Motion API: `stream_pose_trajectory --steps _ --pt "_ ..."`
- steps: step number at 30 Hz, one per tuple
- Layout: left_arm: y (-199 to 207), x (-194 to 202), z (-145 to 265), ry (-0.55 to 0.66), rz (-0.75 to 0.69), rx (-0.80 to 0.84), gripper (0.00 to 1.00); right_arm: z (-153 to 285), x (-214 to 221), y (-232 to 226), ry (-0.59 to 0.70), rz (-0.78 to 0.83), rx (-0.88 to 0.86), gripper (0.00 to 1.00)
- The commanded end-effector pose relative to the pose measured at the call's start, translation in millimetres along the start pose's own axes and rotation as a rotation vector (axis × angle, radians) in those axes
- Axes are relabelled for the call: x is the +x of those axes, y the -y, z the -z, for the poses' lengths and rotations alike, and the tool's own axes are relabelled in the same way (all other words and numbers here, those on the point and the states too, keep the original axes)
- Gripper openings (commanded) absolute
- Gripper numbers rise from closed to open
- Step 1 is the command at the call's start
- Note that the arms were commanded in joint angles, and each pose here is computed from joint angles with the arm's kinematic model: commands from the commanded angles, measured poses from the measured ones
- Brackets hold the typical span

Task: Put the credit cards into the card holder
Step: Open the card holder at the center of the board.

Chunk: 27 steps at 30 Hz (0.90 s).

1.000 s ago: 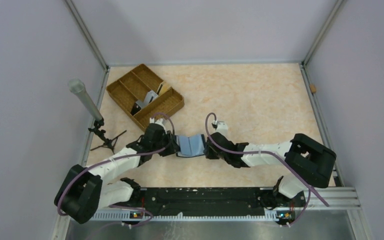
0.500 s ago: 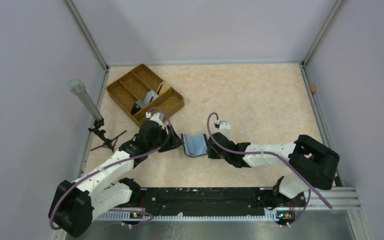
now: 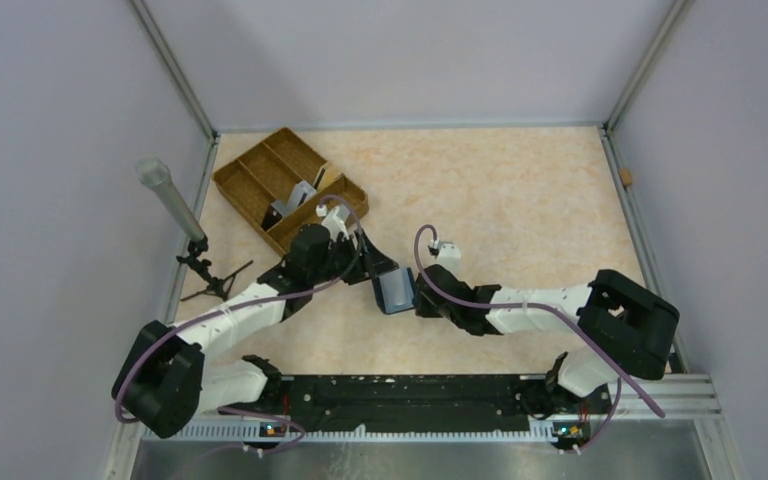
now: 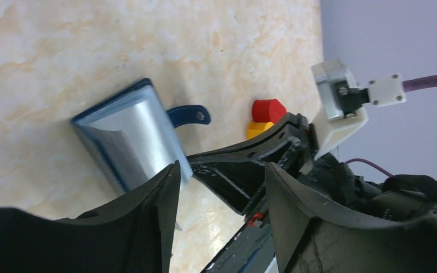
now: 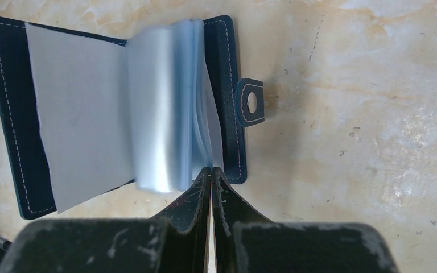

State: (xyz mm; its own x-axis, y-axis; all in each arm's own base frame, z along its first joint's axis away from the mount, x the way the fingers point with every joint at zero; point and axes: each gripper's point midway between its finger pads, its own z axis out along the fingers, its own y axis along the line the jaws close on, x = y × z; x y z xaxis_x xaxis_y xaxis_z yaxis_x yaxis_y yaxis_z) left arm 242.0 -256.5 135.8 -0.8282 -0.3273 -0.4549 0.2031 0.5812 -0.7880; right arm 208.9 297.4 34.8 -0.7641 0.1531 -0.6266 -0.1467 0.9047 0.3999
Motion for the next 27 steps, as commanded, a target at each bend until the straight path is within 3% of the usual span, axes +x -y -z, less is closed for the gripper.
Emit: stream_pose_trajectory --steps 1,11,17,27 --pt "50 -23 -8 0.060 -0.063 0.153 0.59 6 -17 -13 0.055 -0.017 -0.049 0.00" --pt "47 -8 -32 -0.006 -0.051 0.149 0.57 23 -35 -28 0.121 -0.046 -0.146 0.00" --pt "43 -15 -18 0.041 -0.068 0.091 0.57 45 -59 -57 0.194 -0.026 -0.289 0.00" --pt "23 -14 9 0.119 -0.062 0.000 0.56 31 -38 -77 0.134 0.039 -0.337 0.00"
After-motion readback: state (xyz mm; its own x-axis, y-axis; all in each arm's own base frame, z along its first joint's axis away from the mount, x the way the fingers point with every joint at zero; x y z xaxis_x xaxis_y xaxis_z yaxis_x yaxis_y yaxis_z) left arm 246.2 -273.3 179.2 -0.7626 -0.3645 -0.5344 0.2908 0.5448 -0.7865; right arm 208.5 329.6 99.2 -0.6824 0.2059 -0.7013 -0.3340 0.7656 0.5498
